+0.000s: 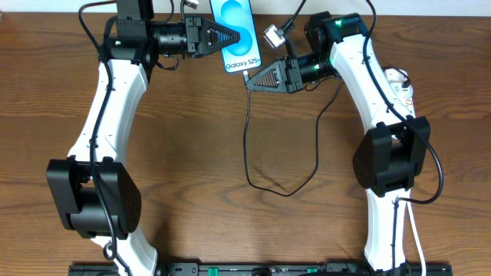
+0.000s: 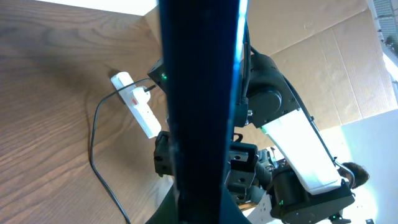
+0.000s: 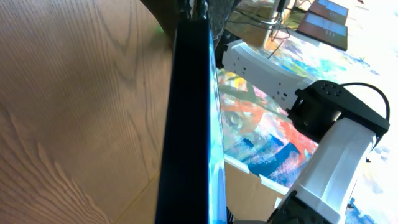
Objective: Plug charger to phone and switch on socket
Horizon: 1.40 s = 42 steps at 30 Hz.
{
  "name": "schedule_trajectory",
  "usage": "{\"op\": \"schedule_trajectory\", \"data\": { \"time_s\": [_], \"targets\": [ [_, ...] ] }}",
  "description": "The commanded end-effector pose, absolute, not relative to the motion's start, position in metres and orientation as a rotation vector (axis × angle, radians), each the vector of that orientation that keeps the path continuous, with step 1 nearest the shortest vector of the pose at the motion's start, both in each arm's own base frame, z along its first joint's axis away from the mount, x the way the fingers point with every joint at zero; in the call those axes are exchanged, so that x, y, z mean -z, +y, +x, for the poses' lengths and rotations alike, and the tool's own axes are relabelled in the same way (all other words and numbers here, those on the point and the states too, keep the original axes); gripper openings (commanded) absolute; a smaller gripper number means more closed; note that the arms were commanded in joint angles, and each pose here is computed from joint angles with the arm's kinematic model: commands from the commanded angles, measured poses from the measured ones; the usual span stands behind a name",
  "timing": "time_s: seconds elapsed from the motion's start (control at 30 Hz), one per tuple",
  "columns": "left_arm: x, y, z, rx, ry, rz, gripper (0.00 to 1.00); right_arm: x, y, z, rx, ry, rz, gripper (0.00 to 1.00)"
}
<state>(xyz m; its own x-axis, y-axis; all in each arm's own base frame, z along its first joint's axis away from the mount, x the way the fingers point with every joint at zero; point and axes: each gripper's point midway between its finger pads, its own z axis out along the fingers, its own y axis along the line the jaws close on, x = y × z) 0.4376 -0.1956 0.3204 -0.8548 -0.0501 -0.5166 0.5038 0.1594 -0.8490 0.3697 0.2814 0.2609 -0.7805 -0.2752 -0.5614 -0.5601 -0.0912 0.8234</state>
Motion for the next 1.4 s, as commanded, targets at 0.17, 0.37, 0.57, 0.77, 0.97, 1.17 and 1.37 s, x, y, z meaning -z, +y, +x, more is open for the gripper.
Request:
{"op": "schedule_trajectory", "data": {
  "time_s": [0.17, 0.37, 0.57, 0.77, 0.97, 1.17, 1.37],
  "targets": [
    [-0.3359, -0.196, 0.4324, 1.734, 1.978, 0.474, 0.07, -0.2755, 0.2802, 0.3702, -1.967, 1.882, -0.94, 0.01],
    [-0.3358, -0.196, 0.4324, 1.734, 1.979, 0.474, 0.07, -0.2755, 0.2817, 0.3689, -1.97, 1.882, -0.944, 0.01],
    [-0.3359, -0.196, 0.4322, 1.736, 1.979, 0.474, 0.07, -0.2785, 0.2861, 0.367, -1.985, 1.853, -0.955, 0.01],
    [-0.3364, -0.1962, 0.4312, 1.742, 1.976, 0.479, 0.07, -0.2799, 0.286, 0.3678, -1.991, 1.844, -0.95, 0.01],
    [-0.3364, -0.1962, 0.4313, 1.741, 1.976, 0.479, 0.07, -0.28, 0.286, 0.3678, -1.992, 1.843, -0.949, 0.01],
    [-0.3364, -0.1962, 0.4313, 1.74, 1.976, 0.48, 0.07, -0.2799, 0.2856, 0.368, -1.991, 1.845, -0.948, 0.01],
    [-0.3369, -0.196, 0.4317, 1.737, 1.972, 0.483, 0.07, -0.2789, 0.2803, 0.372, -1.977, 1.85, -0.937, 0.01]
  ]
}}
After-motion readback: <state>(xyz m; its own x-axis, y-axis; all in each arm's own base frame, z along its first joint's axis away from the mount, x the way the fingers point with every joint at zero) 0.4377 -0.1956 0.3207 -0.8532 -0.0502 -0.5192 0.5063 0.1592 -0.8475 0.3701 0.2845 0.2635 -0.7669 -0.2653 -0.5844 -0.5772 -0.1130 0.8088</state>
